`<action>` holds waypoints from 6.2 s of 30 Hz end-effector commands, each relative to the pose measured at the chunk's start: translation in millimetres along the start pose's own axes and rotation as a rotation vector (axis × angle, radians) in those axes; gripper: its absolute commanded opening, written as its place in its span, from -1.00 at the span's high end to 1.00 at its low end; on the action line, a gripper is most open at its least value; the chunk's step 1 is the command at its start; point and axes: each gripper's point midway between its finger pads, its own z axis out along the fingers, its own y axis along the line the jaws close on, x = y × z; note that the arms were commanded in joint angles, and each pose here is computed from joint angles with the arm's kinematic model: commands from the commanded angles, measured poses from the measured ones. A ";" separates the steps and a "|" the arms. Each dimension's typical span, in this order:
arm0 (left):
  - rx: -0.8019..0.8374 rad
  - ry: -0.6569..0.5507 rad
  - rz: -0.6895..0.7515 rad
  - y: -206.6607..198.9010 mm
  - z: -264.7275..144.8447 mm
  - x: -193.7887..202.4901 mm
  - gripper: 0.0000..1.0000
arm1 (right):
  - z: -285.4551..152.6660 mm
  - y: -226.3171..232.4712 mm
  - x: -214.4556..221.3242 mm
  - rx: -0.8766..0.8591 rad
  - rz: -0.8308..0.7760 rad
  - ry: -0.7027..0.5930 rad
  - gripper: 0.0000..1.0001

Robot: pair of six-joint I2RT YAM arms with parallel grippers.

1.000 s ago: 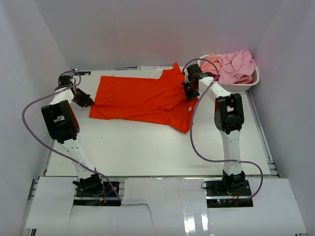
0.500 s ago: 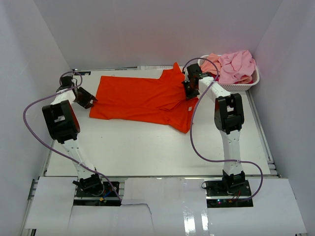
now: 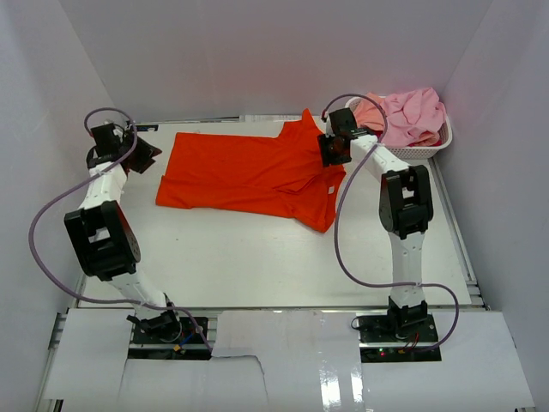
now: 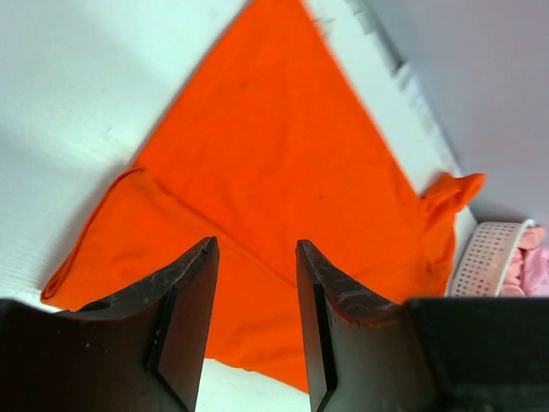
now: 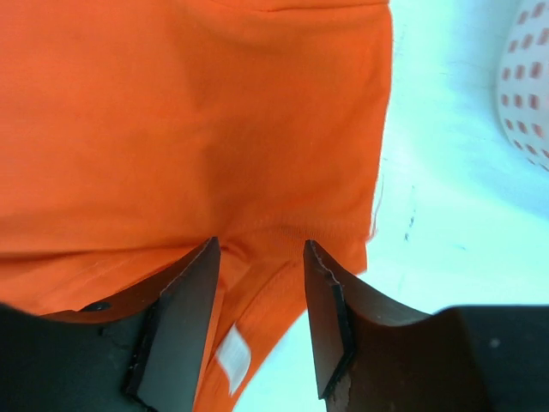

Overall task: Fold and stack the t-shirts
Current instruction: Fold the flattened tshirt in 1/3 of the way

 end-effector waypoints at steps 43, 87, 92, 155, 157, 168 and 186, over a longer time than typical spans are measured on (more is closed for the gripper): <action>0.355 0.443 0.425 -124.4 -1.3 349.6 1.00 | -52.3 146.5 67.3 -0.420 -0.017 0.066 -0.10; 0.295 0.464 0.485 -100.8 11.3 377.8 1.00 | -10.8 158.7 5.5 -0.414 -0.012 -0.018 -0.10; 0.297 0.469 0.488 -100.0 8.7 379.9 1.00 | 0.1 154.9 -25.2 -0.416 0.013 -0.066 -0.11; 0.289 0.448 0.503 -101.3 0.7 372.8 1.00 | 12.8 148.0 11.1 -0.400 -0.031 0.005 0.85; 0.289 0.448 0.503 -100.9 0.1 372.7 1.00 | 17.7 150.1 10.5 -0.403 -0.024 -0.002 0.85; 0.278 0.454 0.506 -94.6 -1.4 374.3 1.00 | 26.5 155.6 -2.8 -0.409 0.003 -0.051 0.84; 0.287 0.460 0.511 -96.4 -3.5 376.2 1.00 | -4.7 144.5 -26.2 -0.361 -0.051 -0.076 0.25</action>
